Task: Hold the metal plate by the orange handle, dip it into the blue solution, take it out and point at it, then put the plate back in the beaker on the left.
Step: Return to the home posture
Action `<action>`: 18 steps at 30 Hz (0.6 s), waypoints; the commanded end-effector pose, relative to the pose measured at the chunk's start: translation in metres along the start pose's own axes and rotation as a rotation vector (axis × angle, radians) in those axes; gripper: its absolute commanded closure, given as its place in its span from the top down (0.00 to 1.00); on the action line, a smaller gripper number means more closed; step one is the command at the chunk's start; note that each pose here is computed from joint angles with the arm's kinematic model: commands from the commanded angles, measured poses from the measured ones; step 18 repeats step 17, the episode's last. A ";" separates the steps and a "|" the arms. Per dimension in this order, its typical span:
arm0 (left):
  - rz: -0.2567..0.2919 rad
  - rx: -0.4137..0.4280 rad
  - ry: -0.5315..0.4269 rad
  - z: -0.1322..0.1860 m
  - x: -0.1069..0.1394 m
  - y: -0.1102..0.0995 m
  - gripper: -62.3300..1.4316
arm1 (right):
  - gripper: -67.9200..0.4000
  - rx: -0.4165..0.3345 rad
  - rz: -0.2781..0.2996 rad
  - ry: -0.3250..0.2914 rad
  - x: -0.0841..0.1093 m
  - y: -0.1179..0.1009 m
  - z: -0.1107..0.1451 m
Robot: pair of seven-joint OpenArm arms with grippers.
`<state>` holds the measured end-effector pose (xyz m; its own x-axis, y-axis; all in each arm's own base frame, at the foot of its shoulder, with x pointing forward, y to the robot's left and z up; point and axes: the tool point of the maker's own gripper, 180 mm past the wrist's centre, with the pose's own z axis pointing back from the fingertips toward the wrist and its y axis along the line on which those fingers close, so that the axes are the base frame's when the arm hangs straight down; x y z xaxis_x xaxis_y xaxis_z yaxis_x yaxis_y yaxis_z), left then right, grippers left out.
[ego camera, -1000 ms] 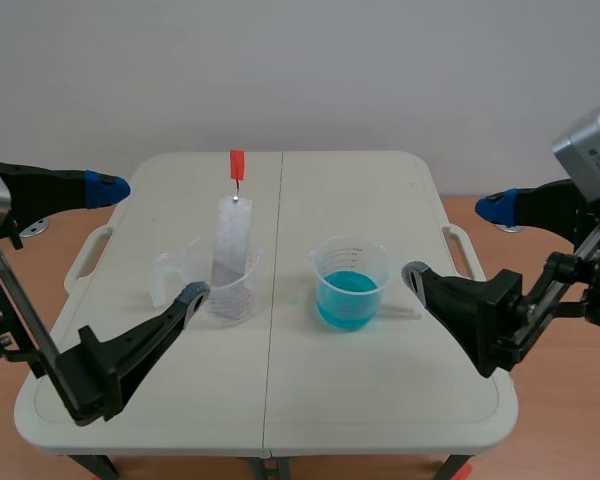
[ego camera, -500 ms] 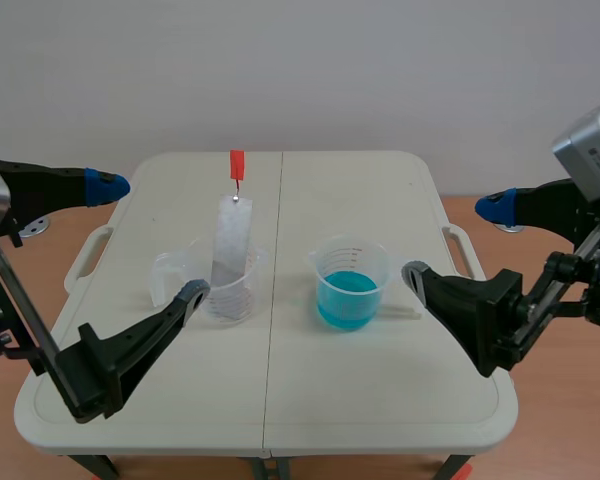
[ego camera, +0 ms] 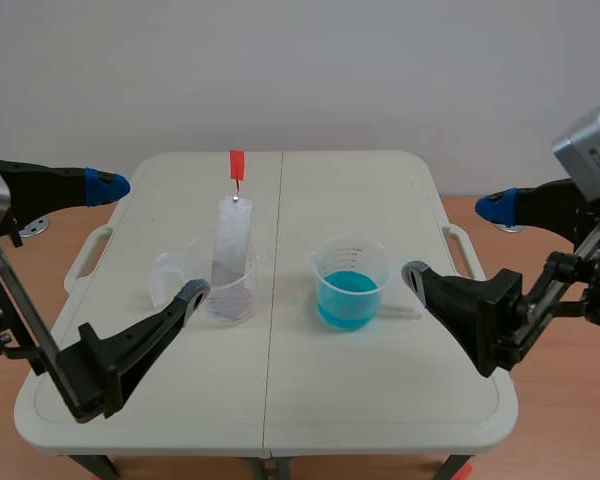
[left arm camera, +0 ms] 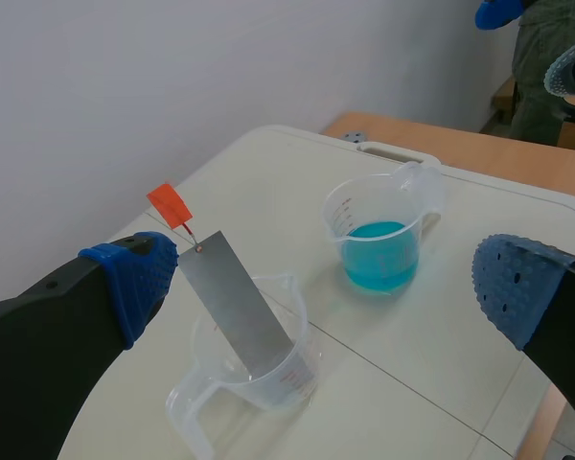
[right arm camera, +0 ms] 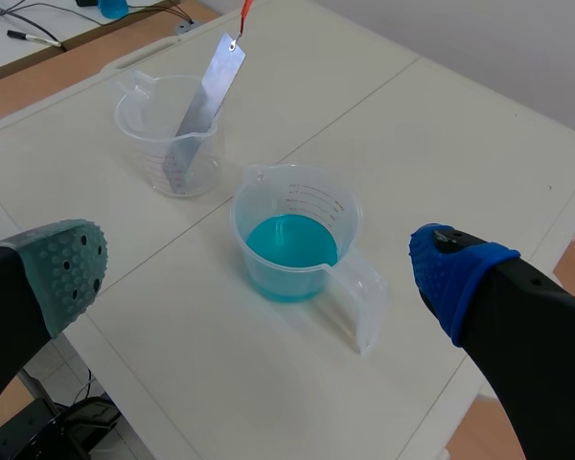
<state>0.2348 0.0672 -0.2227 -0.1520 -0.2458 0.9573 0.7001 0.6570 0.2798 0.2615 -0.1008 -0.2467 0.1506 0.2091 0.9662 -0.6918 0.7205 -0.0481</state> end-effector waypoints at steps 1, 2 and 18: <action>0.001 0.004 -0.039 -0.002 0.012 0.001 1.00 | 0.98 0.001 0.011 -0.041 0.013 -0.001 -0.001; 0.001 0.004 -0.039 -0.002 0.012 0.001 1.00 | 0.98 0.001 0.011 -0.041 0.013 -0.001 -0.001; 0.001 0.004 -0.031 -0.002 0.010 0.001 1.00 | 0.98 0.001 0.011 -0.042 0.013 -0.001 -0.001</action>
